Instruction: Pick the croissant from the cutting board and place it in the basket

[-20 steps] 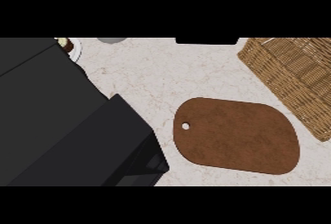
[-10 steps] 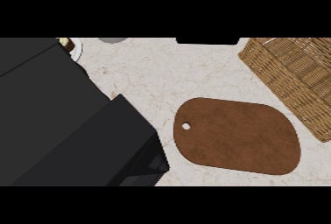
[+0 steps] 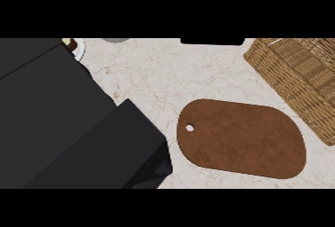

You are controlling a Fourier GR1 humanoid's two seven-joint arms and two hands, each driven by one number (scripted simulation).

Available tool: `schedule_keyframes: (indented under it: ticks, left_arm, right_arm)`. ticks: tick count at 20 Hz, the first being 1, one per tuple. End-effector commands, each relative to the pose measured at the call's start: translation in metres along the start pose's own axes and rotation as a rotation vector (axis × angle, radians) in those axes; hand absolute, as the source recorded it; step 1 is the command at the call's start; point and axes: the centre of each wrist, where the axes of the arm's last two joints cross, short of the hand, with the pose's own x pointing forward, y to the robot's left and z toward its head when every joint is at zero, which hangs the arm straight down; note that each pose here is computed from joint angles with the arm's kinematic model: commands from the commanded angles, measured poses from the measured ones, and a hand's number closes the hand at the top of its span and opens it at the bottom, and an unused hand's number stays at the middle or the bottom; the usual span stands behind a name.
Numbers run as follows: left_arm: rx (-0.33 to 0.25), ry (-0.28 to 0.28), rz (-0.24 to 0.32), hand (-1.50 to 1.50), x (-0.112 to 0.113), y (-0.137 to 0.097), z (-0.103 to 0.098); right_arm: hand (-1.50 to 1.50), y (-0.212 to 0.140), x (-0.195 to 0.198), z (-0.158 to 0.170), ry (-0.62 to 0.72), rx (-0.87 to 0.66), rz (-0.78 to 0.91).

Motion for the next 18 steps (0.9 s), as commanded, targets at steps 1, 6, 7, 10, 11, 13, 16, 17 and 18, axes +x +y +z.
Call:
schedule_keyframes:
  ticks: [1, 6, 7, 10, 11, 13, 16, 17, 18]
  left_arm:
    - [0.01, -0.049, 0.013, 0.0, 0.013, -0.003, -0.009]
    - [-0.004, -0.063, 0.006, 0.0, 0.025, 0.006, -0.011]
    - [-0.02, -0.064, 0.021, 0.0, 0.002, 0.001, -0.003]
    - [-0.014, -0.052, 0.018, 0.0, 0.019, -0.014, -0.008]
    - [0.014, -0.057, 0.003, 0.0, 0.014, 0.002, -0.005]
    - [-0.006, -0.045, 0.028, 0.0, 0.022, 0.007, -0.013]
    - [-0.009, -0.055, 0.028, 0.0, 0.02, 0.008, -0.003]
    - [0.005, -0.058, 0.011, 0.0, 0.014, 0.005, -0.005]
    - [-0.009, -0.047, 0.022, 0.0, 0.017, 0.0, -0.006]
  right_arm:
    - [1.5, 0.019, -0.004, -0.008, -0.011, 0.041, -0.078]
    - [-1.5, 0.057, -0.03, 0.003, 0.098, 0.104, -0.232]
    - [-1.5, 0.052, -0.024, -0.003, 0.099, 0.109, -0.265]
    - [-1.5, 0.049, -0.03, 0.001, 0.075, 0.053, -0.282]
    - [-1.5, 0.057, -0.039, 0.008, 0.056, 0.026, -0.308]
    - [-1.5, 0.038, -0.024, -0.004, 0.033, -0.048, -0.368]
    - [-1.5, 0.057, -0.044, 0.011, 0.056, -0.144, -0.446]
    - [-1.5, 0.043, -0.048, 0.015, 0.062, -0.203, -0.467]
    - [-1.5, 0.044, -0.037, 0.005, 0.07, -0.251, -0.507]
